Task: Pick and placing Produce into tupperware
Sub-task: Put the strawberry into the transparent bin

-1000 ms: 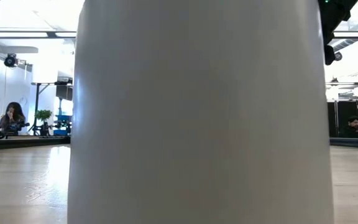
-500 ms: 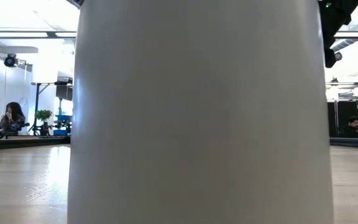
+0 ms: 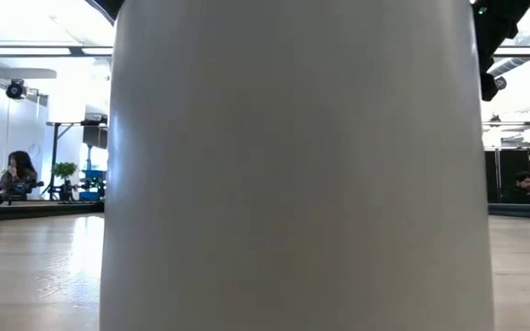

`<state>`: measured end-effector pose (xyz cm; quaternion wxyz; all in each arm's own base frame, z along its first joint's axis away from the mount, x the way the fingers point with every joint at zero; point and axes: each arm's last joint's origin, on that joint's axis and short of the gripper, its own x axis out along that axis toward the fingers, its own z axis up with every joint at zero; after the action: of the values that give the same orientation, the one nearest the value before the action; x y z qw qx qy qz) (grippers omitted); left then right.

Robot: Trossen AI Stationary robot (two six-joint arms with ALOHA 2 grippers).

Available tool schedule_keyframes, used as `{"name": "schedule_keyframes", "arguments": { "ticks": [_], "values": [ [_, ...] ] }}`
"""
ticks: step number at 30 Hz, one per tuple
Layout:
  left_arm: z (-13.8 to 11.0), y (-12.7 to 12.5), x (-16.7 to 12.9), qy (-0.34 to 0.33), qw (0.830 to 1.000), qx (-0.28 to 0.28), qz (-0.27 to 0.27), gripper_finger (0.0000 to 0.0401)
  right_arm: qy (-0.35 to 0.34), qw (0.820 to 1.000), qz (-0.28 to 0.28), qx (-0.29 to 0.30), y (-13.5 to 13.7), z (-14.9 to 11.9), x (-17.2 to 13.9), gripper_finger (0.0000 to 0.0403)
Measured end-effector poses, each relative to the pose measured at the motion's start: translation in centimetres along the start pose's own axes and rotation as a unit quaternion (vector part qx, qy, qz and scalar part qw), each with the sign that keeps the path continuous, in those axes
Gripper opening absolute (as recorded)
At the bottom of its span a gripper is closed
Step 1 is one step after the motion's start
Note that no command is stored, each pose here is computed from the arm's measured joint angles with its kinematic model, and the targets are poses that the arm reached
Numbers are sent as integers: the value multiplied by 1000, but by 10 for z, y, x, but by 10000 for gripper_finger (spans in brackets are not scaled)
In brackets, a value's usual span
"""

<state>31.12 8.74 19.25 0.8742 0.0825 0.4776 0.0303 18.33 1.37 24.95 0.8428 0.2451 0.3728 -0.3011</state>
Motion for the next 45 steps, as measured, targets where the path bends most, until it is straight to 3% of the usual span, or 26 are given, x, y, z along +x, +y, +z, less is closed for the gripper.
{"name": "schedule_keyframes", "arguments": {
  "ticks": [16, 23, 39, 45],
  "values": [
    [-5, -1, 19, 16, 999, -5, -34, 221, 2, 1000, -10, 1, 1, -1, 4, 228],
    [-7, -3, 28, 21, 998, -43, -47, 221, 3, 1000, -15, 1, 2, -1, 6, 228],
    [-8, -3, 38, 27, 998, -43, -49, 221, 3, 1000, -16, 12, 2, -1, 6, 228],
    [-9, -3, 39, 29, 997, -43, -50, 190, 3, 1000, -16, 13, 2, -1, 6, 228]
  ]
}}
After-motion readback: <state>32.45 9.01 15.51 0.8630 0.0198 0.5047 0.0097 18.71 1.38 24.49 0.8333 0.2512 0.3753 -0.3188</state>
